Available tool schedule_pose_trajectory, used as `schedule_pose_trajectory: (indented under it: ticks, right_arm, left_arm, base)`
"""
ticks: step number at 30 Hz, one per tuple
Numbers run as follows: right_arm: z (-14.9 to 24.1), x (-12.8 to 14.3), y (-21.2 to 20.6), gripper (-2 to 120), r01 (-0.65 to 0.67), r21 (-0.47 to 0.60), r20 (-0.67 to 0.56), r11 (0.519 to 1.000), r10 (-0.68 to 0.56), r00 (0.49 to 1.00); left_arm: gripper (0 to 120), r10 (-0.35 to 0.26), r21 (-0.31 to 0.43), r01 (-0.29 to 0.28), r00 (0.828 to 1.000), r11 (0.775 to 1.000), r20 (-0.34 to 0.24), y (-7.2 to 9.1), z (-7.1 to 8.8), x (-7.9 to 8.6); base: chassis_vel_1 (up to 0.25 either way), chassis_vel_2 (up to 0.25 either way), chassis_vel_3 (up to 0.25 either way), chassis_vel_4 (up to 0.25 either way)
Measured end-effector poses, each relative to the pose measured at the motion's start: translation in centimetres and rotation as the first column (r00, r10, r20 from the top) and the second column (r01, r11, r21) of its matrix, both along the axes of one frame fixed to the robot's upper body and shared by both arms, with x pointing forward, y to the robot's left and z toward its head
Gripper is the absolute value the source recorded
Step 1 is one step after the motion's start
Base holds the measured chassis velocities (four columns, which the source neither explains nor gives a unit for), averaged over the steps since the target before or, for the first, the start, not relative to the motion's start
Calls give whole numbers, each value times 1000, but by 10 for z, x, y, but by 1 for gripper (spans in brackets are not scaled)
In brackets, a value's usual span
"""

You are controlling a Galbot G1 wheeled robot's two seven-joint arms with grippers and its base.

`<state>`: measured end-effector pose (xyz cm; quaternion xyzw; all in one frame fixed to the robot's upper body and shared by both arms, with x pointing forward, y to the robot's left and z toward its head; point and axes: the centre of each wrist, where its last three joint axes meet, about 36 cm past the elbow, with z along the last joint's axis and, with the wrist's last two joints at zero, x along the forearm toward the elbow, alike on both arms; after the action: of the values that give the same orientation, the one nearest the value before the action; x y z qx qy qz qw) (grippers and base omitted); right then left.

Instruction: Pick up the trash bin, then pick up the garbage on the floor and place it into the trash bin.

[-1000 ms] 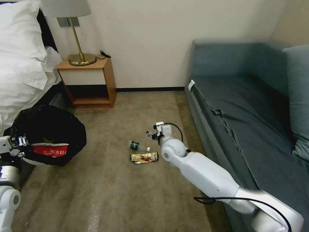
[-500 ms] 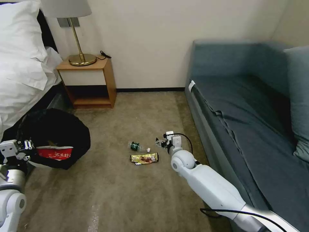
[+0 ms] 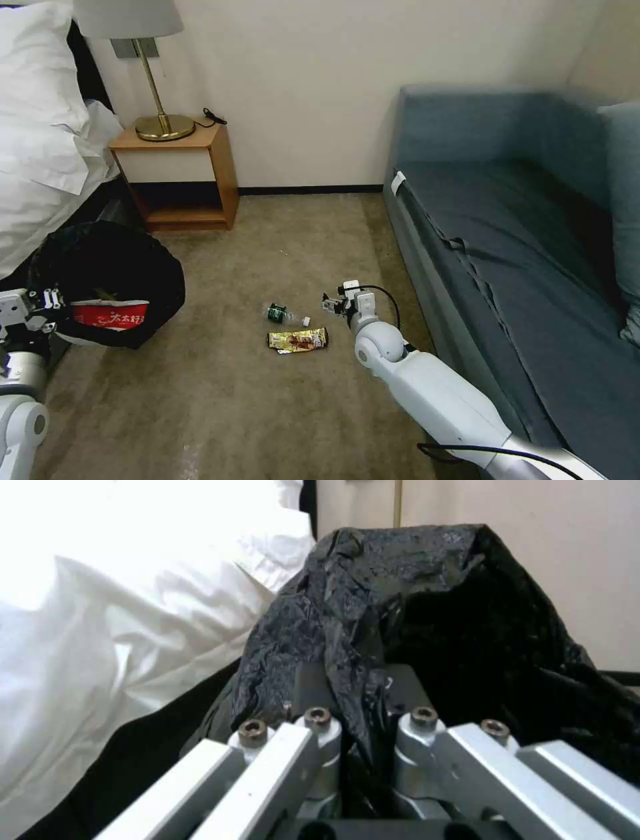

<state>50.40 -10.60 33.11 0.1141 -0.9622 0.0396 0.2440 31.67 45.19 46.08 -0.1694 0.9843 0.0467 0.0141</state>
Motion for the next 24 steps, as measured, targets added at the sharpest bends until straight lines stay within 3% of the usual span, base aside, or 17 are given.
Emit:
schedule_pose_trajectory:
  ticks: [24]
  right_arm:
    - [-14, -14, -2, 100, -13, -20, -10, 1000, 13, 1000]
  left_arm:
    - [5, 12, -10, -12, 1000, 1000, -5, -4, -1, -14]
  base:
    - [-56, 55, 54, -56]
